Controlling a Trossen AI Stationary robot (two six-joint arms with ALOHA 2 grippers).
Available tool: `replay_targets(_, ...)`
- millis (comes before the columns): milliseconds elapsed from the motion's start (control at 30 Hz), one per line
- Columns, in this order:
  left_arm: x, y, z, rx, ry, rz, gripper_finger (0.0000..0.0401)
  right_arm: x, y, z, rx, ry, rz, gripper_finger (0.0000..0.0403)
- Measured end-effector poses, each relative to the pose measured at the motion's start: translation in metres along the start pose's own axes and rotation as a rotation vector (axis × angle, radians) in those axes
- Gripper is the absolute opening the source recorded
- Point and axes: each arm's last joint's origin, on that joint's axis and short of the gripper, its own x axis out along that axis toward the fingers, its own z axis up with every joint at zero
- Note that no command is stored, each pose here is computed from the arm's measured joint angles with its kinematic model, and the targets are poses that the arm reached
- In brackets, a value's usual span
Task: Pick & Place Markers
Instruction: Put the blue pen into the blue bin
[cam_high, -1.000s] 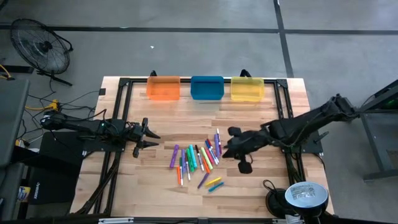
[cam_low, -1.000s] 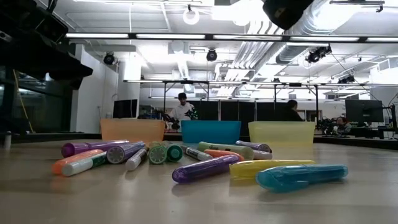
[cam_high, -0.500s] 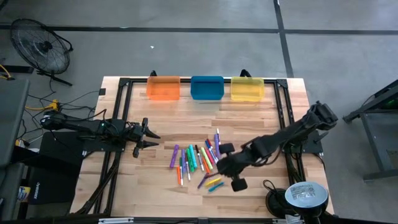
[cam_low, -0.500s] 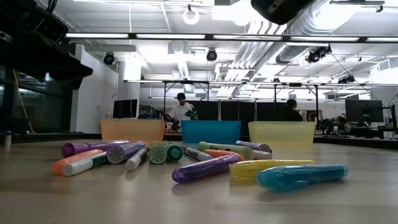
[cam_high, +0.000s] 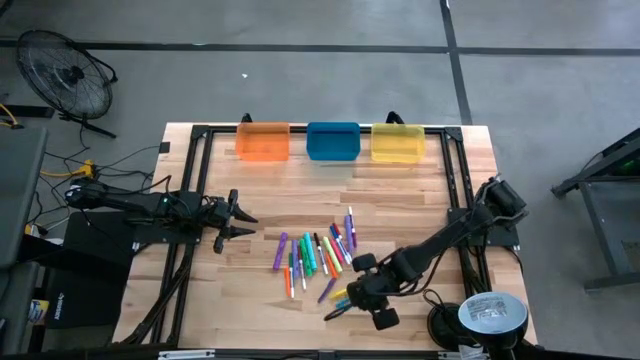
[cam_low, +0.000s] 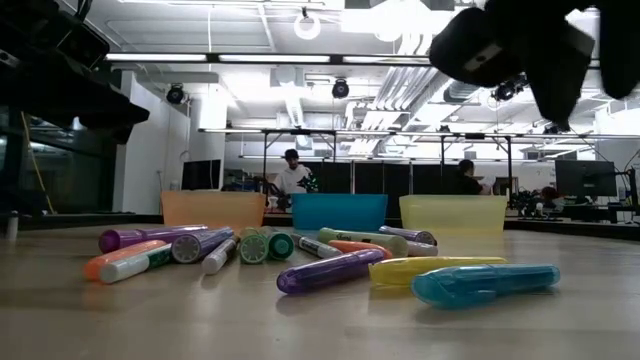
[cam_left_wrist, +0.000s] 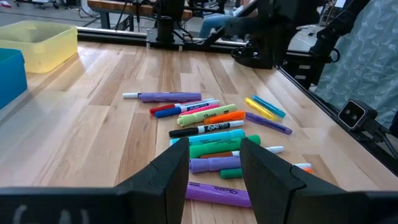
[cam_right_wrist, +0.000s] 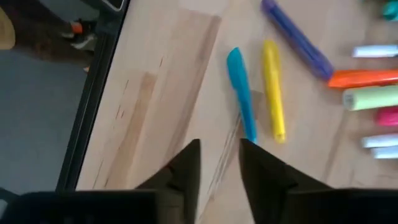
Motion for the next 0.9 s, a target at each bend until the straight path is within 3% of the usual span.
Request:
replay_targets(233,0.000,0.000,0.000,0.000,0.000,0.000,0.0140,0.019,0.000,0.001,-0.113,0.016,-0.001,0.0161)
replay_targets(500,0.000,0.000,0.000,0.000,-0.001,0.000,0.0140,0.041,-0.009,0.001,-0.114,0.049,-0.021,0.0162)
replay_targets(900,0.000,0.000,0.000,0.000,-0.001,0.000,0.0140,0.048,-0.020,0.006,-0.103,0.027,-0.033,0.0162)
